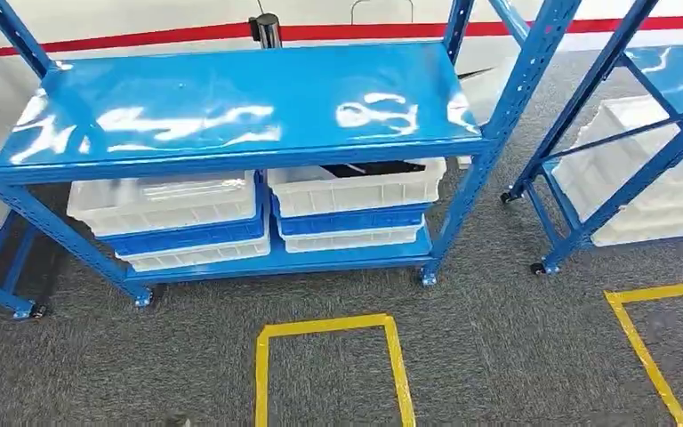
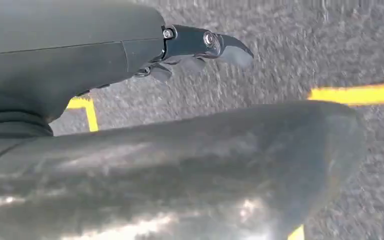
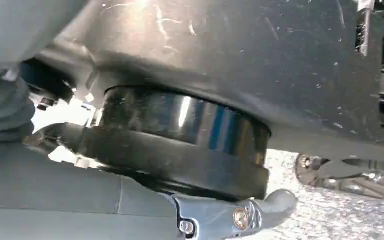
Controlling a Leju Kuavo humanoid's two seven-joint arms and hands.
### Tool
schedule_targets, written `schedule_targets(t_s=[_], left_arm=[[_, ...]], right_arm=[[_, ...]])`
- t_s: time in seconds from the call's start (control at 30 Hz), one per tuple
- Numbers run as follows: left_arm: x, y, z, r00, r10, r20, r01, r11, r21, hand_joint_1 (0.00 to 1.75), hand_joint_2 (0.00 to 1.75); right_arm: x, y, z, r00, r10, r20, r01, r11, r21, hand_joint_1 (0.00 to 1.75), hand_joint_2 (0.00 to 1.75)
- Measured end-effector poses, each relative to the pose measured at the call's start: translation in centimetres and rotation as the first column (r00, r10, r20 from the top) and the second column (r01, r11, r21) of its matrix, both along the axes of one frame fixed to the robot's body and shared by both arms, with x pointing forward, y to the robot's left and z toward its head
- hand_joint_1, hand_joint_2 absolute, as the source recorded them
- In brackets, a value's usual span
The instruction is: Take the parts from the cabinet and place them on the table.
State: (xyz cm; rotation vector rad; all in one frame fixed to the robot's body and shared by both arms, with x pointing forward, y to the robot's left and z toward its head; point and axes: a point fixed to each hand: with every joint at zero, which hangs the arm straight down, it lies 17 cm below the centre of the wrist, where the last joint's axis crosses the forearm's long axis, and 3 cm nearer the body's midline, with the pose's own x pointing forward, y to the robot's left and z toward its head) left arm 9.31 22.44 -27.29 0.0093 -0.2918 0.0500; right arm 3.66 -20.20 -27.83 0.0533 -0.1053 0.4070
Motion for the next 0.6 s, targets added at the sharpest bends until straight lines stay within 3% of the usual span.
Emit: schedule_targets(t_s=[0.6], left_arm=[[-0.03, -0.14, 0.00, 1.000, -0.002, -0.002, 0.002, 1.000, -0.001, 0.00, 0.00]], right_arm=[[0.18, -0.27, -0.02, 1.000, -0.001, 0.001, 0.001, 1.000, -0.004, 0.00, 0.00]])
